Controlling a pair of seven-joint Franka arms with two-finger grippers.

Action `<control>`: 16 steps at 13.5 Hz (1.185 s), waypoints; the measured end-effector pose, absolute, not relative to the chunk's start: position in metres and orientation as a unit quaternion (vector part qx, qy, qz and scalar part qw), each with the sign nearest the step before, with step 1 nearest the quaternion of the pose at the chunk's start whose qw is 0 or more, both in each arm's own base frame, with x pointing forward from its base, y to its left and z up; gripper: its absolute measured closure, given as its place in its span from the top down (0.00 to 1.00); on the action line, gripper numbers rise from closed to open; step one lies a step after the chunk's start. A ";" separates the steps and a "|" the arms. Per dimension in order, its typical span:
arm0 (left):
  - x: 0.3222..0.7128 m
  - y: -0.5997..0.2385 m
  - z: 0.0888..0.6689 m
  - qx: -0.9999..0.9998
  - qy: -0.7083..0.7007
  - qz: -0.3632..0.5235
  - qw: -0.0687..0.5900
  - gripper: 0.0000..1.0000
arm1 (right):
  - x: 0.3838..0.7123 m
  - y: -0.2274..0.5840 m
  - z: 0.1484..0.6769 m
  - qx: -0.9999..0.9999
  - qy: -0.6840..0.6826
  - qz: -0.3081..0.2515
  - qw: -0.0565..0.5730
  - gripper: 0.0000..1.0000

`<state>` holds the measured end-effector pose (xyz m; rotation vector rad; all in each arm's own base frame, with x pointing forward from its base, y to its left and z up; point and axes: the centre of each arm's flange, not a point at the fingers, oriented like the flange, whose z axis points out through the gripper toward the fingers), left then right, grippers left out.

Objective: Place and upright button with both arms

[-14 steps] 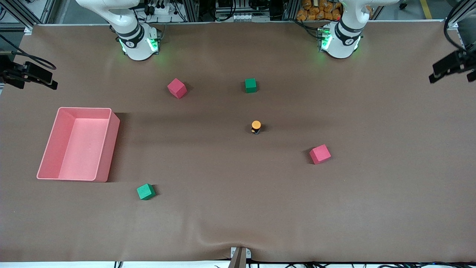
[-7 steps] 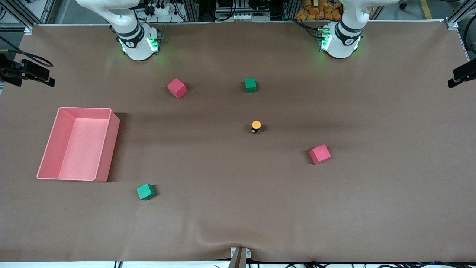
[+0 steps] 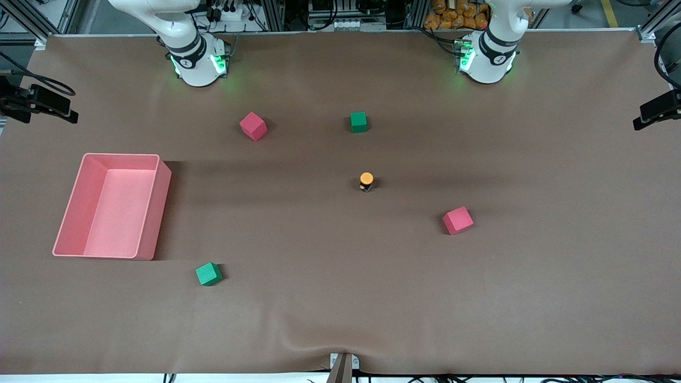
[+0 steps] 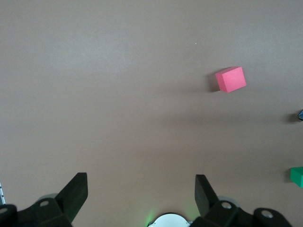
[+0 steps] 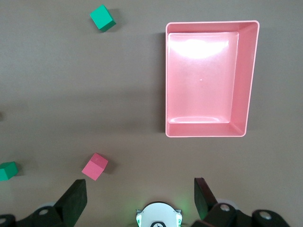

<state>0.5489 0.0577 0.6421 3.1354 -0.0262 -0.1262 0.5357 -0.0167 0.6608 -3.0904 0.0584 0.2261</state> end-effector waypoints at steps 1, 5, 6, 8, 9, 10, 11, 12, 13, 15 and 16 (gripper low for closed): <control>0.551 0.055 0.639 0.999 -0.008 -0.038 0.001 1.00 | 0.536 -0.017 0.661 -0.997 0.019 0.073 0.021 1.00; 0.552 0.051 0.636 0.999 -0.001 -0.036 0.001 1.00 | 0.536 -0.017 0.661 -0.997 0.019 0.073 0.021 1.00; 0.552 0.051 0.636 0.999 -0.001 -0.036 0.001 1.00 | 0.536 -0.017 0.661 -0.997 0.019 0.073 0.021 1.00; 0.552 0.049 0.637 0.999 -0.003 -0.034 0.001 1.00 | 0.536 -0.017 0.661 -0.997 0.018 0.073 0.021 1.00; 0.553 0.045 0.638 0.999 -0.003 -0.033 0.001 1.00 | 0.536 -0.016 0.661 -0.997 0.017 0.073 0.021 1.00; 0.553 0.041 0.639 0.999 0.006 -0.031 0.000 1.00 | 0.536 -0.015 0.661 -0.997 0.016 0.073 0.021 1.00; 0.553 0.039 0.639 0.999 0.018 -0.030 0.000 1.00 | 0.536 -0.015 0.661 -0.997 0.015 0.073 0.021 1.00; 0.552 0.037 0.641 0.999 0.023 -0.029 0.000 1.00 | 0.536 -0.015 0.661 -0.997 0.015 0.073 0.021 1.00; 0.551 0.036 0.642 0.999 0.025 -0.028 0.000 1.00 | 0.536 -0.015 0.661 -0.997 0.015 0.073 0.021 1.00; 0.551 0.036 0.643 0.999 0.026 -0.027 0.000 1.00 | 0.536 -0.015 0.661 -0.997 0.016 0.073 0.021 1.00; 0.551 0.036 0.643 0.999 0.026 -0.027 0.000 1.00 | 0.536 -0.015 0.661 -0.997 0.016 0.073 0.021 1.00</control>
